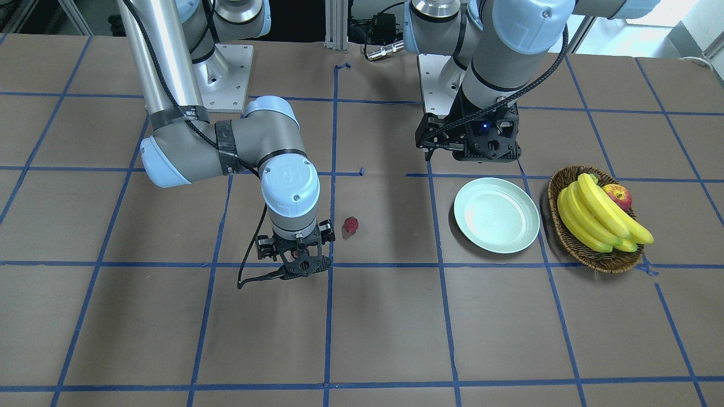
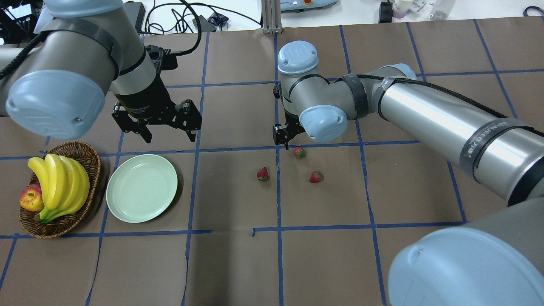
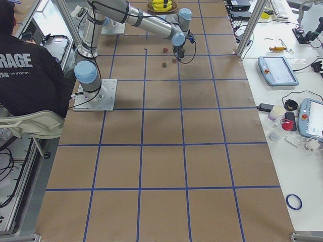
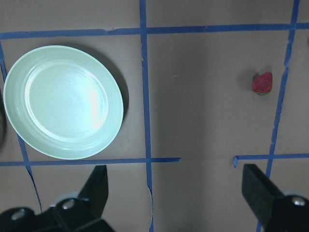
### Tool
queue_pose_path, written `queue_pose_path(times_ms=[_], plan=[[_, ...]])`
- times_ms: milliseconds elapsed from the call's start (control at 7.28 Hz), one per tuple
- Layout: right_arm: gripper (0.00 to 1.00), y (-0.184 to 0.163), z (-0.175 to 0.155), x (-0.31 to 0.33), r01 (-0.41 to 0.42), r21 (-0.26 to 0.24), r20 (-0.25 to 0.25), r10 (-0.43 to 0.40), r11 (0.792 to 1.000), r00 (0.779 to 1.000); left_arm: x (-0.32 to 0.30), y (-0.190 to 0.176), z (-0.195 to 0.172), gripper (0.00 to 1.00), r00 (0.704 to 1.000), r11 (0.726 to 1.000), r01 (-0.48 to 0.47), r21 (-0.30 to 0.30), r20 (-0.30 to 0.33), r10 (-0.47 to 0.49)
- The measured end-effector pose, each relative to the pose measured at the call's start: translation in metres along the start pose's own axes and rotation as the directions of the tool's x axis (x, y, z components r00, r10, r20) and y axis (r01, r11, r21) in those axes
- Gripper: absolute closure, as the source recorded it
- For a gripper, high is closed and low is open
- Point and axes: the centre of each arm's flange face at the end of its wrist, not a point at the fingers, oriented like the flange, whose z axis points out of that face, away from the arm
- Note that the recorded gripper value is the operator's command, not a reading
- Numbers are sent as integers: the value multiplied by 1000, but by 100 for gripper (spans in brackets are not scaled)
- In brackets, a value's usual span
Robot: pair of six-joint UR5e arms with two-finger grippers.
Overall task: Collect all strawberries into plate
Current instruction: 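Move the right gripper over the second strawberry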
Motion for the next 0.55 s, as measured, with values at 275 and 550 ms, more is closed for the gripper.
queue_pose_path(times_ms=[275,550], plan=[[34,-2,14,-1,10,-23,0,-10,1000,1000,1,0,2,0,1000,1000,-1,-6,1,1],[38,1,20,-1,12,-41,-1,-12,999,1000,3,-1,5,0,1000,1000,-2,-13,-1,2]])
